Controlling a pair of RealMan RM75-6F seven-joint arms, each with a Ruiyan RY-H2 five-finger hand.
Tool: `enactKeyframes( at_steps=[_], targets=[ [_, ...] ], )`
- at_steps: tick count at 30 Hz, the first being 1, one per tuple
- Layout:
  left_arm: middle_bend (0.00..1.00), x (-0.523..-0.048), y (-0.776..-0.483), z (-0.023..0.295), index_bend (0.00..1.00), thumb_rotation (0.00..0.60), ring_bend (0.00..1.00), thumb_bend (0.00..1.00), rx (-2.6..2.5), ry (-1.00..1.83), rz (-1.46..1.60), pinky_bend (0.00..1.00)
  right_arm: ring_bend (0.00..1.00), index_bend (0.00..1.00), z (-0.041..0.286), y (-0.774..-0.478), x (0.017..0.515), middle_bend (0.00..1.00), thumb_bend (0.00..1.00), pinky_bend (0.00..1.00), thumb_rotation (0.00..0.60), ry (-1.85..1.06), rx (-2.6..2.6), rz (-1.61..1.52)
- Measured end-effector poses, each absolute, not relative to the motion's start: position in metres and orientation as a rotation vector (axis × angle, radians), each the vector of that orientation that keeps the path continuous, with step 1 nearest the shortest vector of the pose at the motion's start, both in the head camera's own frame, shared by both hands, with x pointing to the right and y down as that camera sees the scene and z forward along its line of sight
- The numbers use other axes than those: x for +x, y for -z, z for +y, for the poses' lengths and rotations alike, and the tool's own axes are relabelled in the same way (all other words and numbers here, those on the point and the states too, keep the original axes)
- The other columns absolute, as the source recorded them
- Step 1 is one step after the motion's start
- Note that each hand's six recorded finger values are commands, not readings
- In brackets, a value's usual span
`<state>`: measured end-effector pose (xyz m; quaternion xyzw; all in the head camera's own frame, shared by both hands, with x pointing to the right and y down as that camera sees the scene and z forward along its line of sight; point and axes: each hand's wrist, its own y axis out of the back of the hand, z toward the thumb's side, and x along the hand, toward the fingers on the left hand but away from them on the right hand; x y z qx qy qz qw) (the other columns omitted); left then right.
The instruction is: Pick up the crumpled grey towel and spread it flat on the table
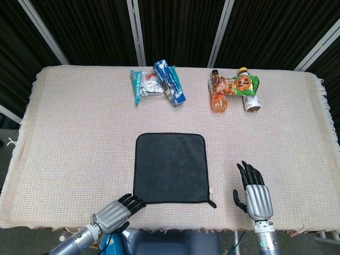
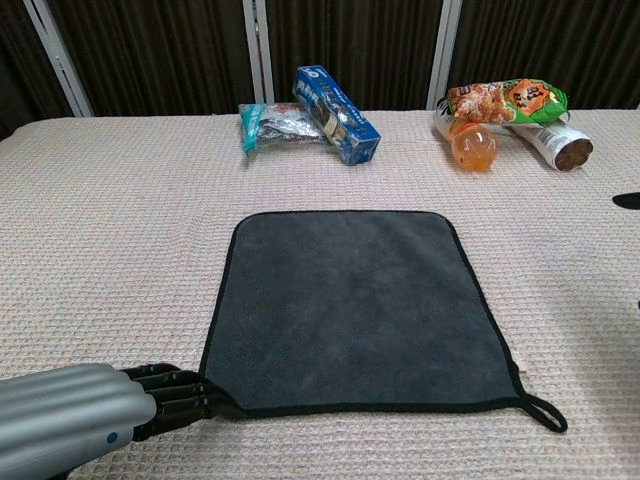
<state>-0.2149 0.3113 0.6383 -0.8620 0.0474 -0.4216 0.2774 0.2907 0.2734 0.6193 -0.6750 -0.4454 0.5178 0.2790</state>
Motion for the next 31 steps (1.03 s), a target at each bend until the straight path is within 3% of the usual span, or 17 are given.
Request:
enactKeyframes(
  at_steps=[3,7,16,23,31],
  targets=[
    [0.01,-0.213,-0.635,0.310,0.01,0.600,0.00,0.22,-2.323,1.109,0.161,0.01,0.00,0.00,0.273,-0.619,0.291,0.03,0.50,0.10,0.600,-1.387,-1.811,-1.193],
    [0.00,-0.212,-0.629,0.305,0.00,0.600,0.00,0.09,-2.337,1.075,0.239,0.01,0.00,0.00,0.273,-0.619,0.291,0.03,0.50,0.09,0.600,-1.387,-1.808,-1.193],
    [0.00,-0.236,-0.604,0.273,0.00,0.600,0.00,0.07,-2.247,1.037,0.609,0.01,0.00,0.00,0.270,-0.621,0.298,0.03,0.49,0.07,0.600,-1.401,-1.790,-1.166],
    [0.00,-0.308,-0.577,0.245,0.00,0.600,0.00,0.07,-1.951,1.131,0.924,0.01,0.00,0.00,0.269,-0.619,0.307,0.03,0.41,0.06,0.600,-1.378,-1.835,-1.140],
    [0.00,-0.394,-0.556,0.245,0.00,0.600,0.00,0.06,-1.746,1.255,1.144,0.00,0.00,0.00,0.265,-0.601,0.336,0.03,0.39,0.06,0.600,-1.300,-1.797,-1.169]
  ],
)
